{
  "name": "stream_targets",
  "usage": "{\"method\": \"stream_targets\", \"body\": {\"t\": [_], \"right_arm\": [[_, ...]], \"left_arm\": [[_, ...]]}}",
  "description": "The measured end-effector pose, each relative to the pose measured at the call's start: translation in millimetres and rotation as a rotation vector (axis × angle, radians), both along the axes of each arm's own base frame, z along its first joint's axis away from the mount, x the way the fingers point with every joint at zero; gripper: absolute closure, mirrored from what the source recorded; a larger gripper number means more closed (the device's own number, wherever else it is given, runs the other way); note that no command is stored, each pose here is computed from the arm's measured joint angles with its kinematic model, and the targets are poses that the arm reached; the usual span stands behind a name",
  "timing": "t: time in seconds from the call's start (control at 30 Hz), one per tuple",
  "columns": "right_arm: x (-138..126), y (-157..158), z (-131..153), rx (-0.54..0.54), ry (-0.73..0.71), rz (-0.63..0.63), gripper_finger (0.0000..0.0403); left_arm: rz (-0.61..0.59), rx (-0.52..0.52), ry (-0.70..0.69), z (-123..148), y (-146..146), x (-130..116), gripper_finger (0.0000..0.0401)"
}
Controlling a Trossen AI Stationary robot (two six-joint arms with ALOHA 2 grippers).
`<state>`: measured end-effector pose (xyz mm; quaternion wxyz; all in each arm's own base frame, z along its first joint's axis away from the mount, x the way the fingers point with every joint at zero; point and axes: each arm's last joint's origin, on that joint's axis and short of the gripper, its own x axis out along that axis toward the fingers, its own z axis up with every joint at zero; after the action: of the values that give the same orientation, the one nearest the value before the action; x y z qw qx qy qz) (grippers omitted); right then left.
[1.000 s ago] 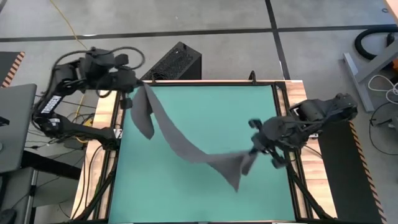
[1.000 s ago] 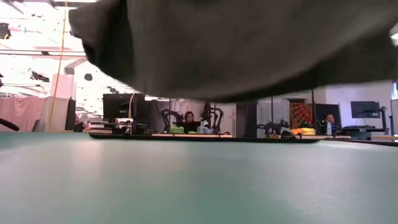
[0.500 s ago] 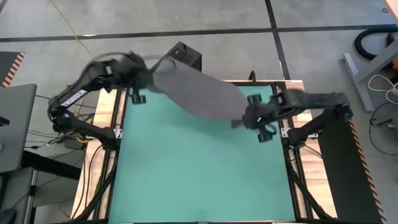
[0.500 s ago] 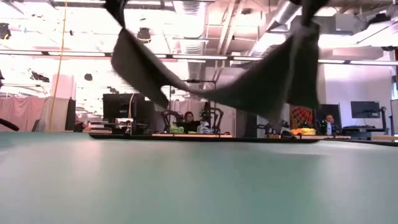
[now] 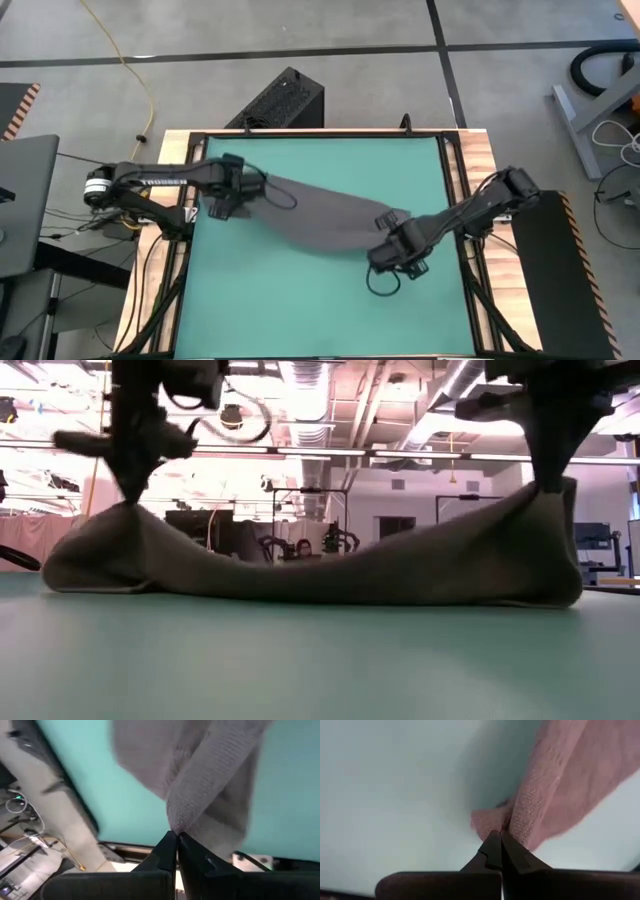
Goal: Roll towel
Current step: Roll the gray towel
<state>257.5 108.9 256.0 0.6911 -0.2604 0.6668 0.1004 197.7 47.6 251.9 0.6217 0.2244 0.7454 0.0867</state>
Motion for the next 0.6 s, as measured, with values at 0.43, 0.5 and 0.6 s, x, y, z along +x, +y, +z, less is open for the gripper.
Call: {"method": "stream_targets", "body": {"t": [0.43, 0.5, 0.6], "right_arm": [[42, 66, -40, 0.444, -0.156, -0.115, 0.0365], [41, 66, -45, 0.433, -0.127, -0.19, 0.0348], [42, 66, -49, 0.431, -0.113, -0.264, 0.0324]], "left_arm": [[-0.075, 0.044, 0.118, -21, -25, -11, 0.0401], [-0.092, 0.12, 0.161, -19, -23, -14, 0.0401], [-0.097, 0.224, 0.204, -16, -21, -18, 0.0401]]}}
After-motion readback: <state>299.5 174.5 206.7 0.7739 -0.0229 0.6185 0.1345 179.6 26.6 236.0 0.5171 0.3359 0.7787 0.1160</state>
